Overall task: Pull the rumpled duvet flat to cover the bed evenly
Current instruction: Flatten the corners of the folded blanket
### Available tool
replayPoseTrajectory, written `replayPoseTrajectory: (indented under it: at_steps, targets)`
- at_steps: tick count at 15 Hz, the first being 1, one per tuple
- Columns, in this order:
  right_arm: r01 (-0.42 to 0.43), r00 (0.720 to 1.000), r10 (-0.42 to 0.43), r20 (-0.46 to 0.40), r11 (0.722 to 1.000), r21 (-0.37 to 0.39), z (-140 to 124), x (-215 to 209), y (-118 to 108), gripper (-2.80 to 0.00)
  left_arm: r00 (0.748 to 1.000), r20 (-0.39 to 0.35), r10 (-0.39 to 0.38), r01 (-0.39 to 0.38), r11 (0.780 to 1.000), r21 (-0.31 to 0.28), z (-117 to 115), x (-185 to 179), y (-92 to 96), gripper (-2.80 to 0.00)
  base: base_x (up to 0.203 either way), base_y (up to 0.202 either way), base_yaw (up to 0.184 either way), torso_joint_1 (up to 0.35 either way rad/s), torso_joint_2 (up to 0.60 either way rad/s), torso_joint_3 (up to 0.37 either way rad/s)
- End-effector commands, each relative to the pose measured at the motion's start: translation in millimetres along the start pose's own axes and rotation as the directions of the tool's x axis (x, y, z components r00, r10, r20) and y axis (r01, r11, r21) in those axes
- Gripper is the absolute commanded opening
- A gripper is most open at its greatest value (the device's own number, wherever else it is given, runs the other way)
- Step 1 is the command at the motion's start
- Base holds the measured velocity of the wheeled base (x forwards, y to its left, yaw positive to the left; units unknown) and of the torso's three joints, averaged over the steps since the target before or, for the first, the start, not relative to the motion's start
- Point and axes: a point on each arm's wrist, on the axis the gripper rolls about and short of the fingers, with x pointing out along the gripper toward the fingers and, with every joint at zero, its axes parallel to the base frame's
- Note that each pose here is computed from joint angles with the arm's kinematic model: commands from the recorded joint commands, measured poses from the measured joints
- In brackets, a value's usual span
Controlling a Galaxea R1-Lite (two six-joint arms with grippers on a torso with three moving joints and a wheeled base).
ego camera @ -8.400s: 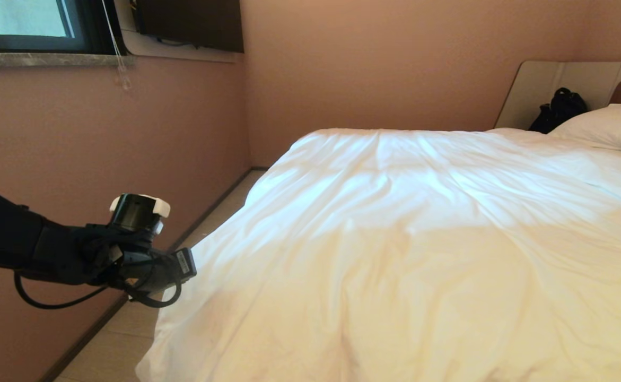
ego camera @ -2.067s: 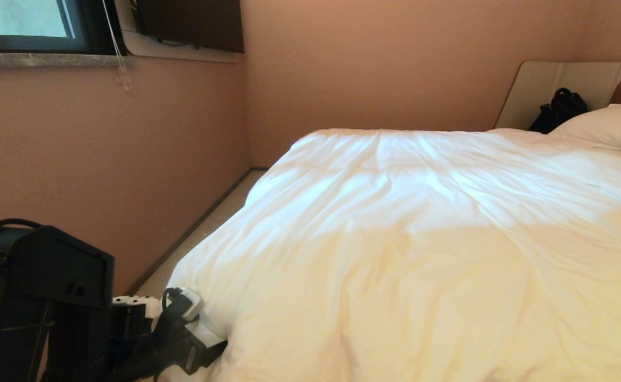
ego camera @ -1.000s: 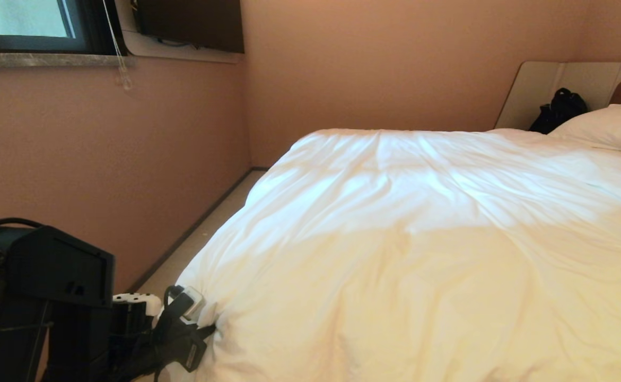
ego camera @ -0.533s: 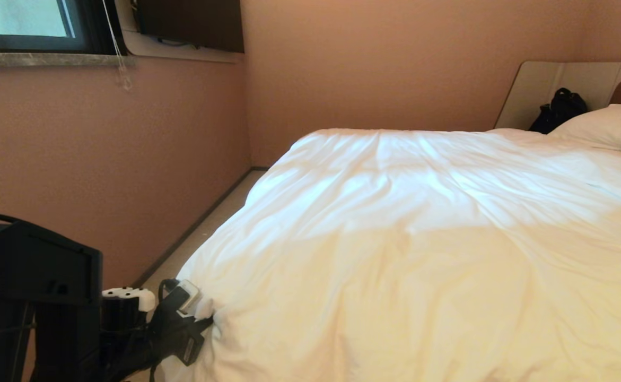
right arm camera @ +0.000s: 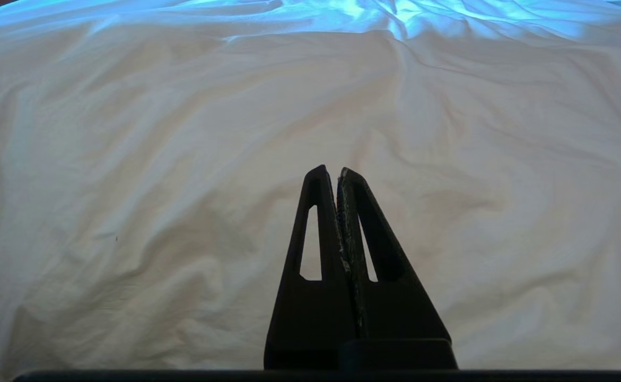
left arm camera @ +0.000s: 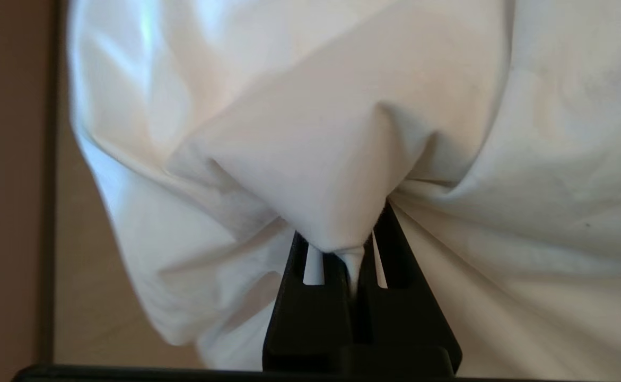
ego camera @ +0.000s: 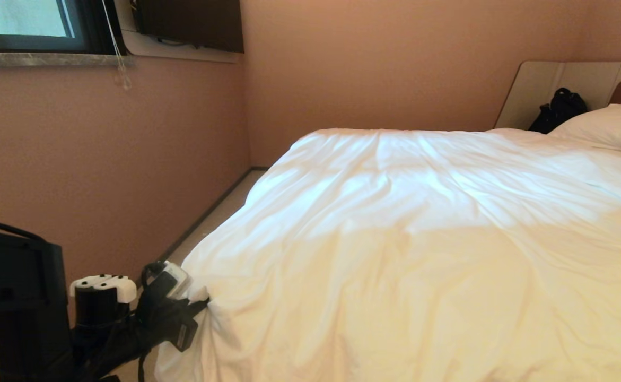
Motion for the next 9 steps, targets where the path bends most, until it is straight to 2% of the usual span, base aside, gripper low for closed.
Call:
replayPoseTrajectory:
  at_steps: [1,6,8,9]
  targets:
    - [0.0,1.0,0.0,-0.001,1.0,0.0,0.0,0.1,0.0,-2.8,0.991,0.123,0.045,-0.051,0.998,0.047,25.9,-14.5,4.7,-2.8,0.0,0.0,0.0,0.0,0.0,0.0]
    - [0.0,1.0,0.0,-0.001,1.0,0.0,0.0,0.1,0.0,-2.8,0.937,0.314,0.153,-0.185,0.98,0.073,85.1,-52.9,14.2,-2.8,0.0,0.0,0.0,0.0,0.0,0.0]
    - [0.0,1.0,0.0,-0.001,1.0,0.0,0.0,0.1,0.0,-2.8,0.922,0.348,0.168,-0.184,0.983,0.012,115.5,-65.3,21.5,-2.8,0.0,0.0,0.0,0.0,0.0,0.0]
    - [0.0,1.0,0.0,-0.001,1.0,0.0,0.0,0.1,0.0,-2.8,0.924,0.344,0.168,-0.163,0.986,-0.045,130.8,-69.7,25.8,-2.8,0.0,0.0,0.0,0.0,0.0,0.0]
